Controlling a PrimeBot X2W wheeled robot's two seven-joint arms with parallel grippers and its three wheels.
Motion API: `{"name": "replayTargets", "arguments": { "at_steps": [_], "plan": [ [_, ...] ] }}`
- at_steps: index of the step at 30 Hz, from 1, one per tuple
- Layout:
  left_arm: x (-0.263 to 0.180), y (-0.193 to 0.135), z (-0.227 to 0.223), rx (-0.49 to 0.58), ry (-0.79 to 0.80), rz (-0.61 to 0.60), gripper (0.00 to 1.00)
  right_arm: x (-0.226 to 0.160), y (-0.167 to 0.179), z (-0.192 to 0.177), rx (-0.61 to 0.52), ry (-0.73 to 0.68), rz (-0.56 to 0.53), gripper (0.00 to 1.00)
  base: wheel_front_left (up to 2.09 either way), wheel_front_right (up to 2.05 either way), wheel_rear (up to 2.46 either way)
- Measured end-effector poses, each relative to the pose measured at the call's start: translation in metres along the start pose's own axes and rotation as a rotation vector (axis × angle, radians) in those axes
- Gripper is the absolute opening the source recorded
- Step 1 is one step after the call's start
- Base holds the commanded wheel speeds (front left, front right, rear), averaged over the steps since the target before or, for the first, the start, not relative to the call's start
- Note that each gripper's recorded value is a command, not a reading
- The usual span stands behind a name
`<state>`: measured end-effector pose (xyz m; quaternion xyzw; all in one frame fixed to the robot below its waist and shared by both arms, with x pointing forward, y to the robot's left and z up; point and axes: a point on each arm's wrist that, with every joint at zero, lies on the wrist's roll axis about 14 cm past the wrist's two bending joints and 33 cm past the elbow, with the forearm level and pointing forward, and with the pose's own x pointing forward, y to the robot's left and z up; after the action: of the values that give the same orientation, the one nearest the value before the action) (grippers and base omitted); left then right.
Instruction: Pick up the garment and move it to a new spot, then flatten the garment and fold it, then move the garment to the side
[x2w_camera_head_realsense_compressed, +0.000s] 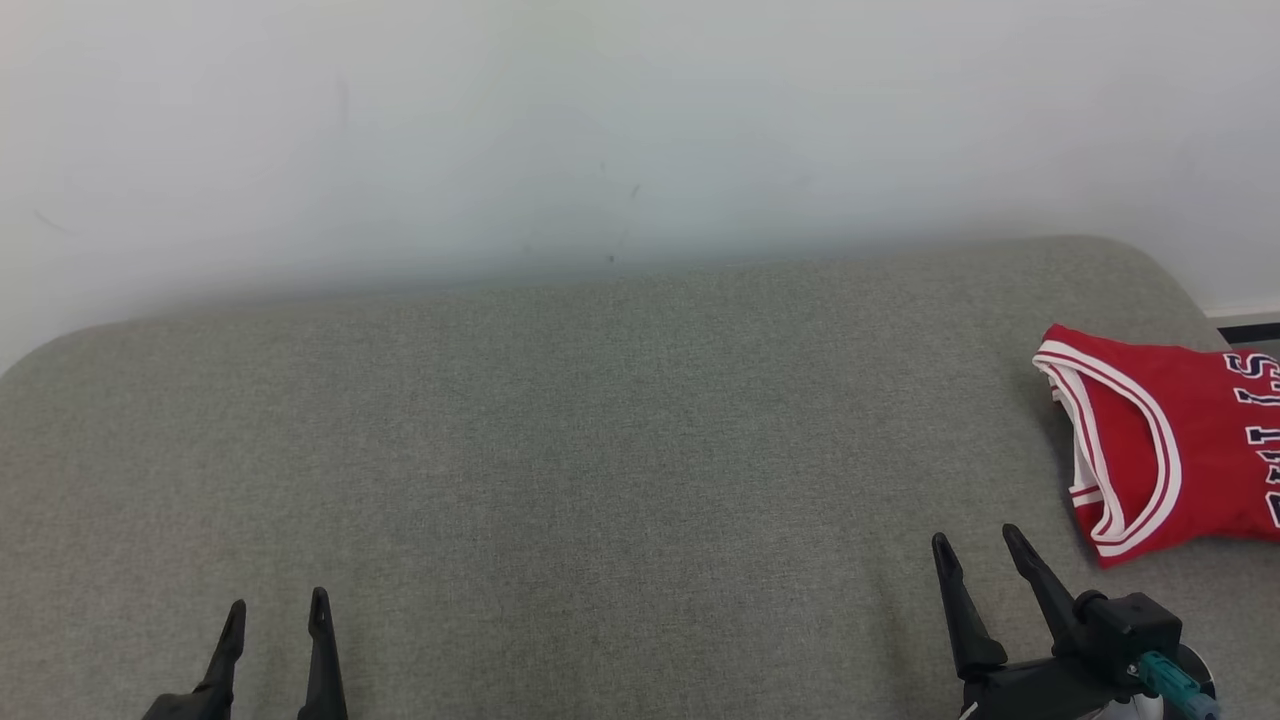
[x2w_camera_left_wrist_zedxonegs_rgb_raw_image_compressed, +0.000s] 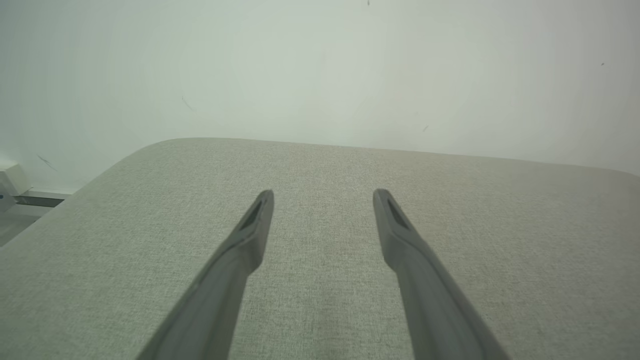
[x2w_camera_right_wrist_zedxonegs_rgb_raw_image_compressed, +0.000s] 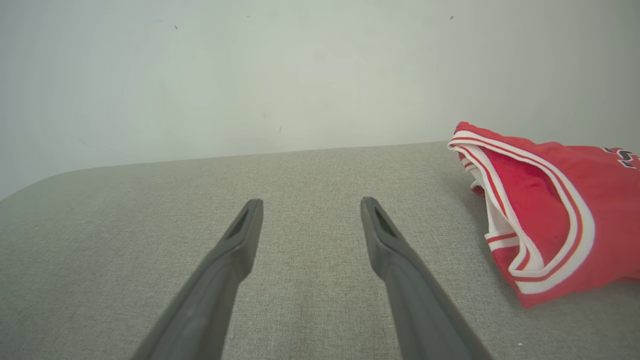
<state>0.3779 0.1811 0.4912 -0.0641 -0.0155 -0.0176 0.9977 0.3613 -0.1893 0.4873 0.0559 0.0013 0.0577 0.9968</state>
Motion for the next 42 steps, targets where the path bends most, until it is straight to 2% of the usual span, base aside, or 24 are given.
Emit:
{"name": "replayTargets", "arguments": {
  "at_steps": [4,5,11,42],
  "plan": [
    [-0.001,0.001,-0.001,0.001,0.004,0.002,1.0,0.0,0.001,-0.001,0.003,0.004,0.001,1.0,0.0,0.0,0.0],
    [-0.003,0.001,-0.006,-0.002,0.018,0.005,0.0,-0.001,0.001,-0.005,0.005,0.015,-0.001,0.0,0.0,0.0,0.0],
    [-0.015,0.006,-0.031,-0.041,0.106,0.031,0.0,-0.015,0.001,-0.032,0.055,0.1,-0.024,0.0,0.0,0.0,0.0],
    [-0.008,0.016,-0.023,-0.541,0.103,0.127,0.0,-0.003,-0.014,-0.019,0.556,0.059,-0.152,0.0,0.0,0.0,0.0]
  ]
}}
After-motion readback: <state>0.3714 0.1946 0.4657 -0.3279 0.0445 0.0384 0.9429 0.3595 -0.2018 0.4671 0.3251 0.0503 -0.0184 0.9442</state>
